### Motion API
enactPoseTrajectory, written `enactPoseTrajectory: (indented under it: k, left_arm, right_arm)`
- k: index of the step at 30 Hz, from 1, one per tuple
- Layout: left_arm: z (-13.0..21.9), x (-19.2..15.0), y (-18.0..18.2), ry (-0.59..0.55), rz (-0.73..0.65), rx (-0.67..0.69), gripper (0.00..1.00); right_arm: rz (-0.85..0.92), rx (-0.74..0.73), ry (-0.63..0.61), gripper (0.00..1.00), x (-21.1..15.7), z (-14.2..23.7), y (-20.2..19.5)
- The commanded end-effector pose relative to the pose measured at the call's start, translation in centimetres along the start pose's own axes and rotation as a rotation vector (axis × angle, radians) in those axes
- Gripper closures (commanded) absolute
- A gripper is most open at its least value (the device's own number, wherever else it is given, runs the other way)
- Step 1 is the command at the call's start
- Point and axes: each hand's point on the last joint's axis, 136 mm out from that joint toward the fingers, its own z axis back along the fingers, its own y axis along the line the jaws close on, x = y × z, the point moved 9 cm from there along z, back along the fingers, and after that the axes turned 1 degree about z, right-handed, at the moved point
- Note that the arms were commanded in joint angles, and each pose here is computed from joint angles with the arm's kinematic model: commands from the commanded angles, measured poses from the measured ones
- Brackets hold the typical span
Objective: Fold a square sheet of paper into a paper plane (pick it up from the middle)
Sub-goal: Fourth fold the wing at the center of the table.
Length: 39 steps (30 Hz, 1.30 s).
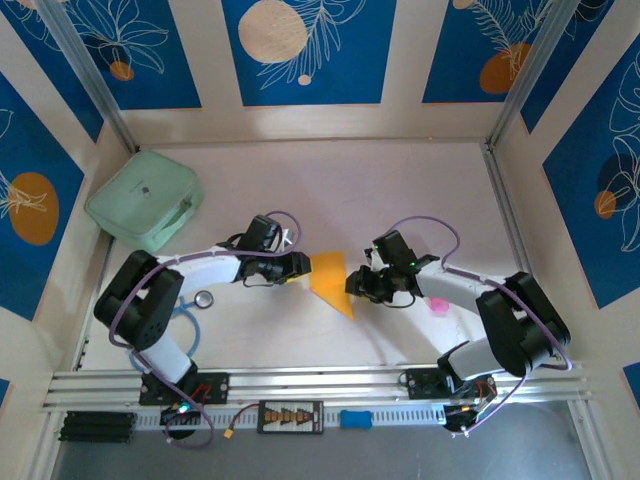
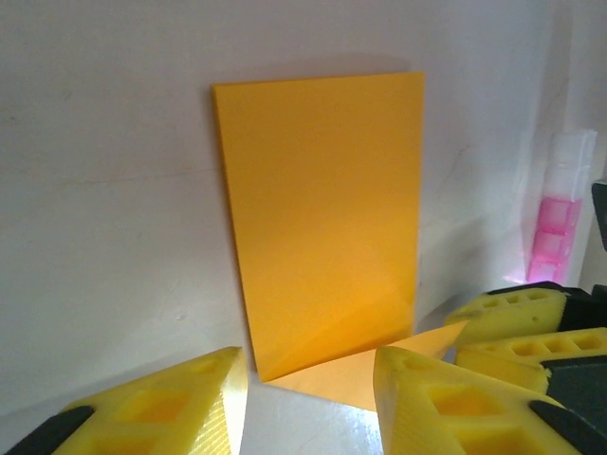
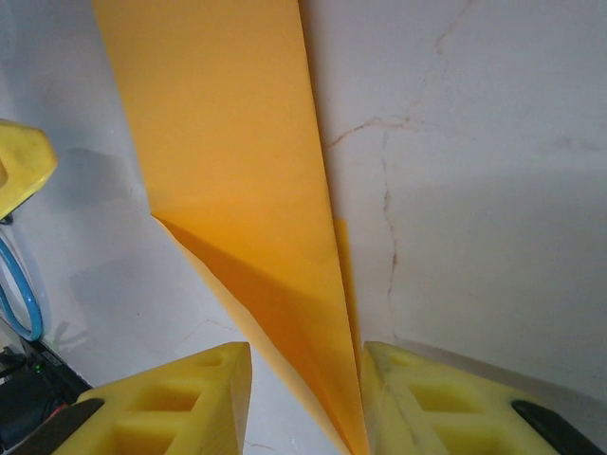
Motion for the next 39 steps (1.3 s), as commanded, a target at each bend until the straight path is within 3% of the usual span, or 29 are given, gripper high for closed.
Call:
enactPoseTrajectory:
  k: [1,39]
  left_arm:
    - [-0.1,0.5,-0.2,0.021,-0.017,-0.052,0.58]
    - [-1.9,0.4,1.2,0.107,0.052,-0.060,0.54]
  right_arm:
    - [0.027,0.007,0.001,0.64,0.3,-0.1,0.4]
    - [0.053,0.058,0.022,0.79,1.2,-0.8,1.1]
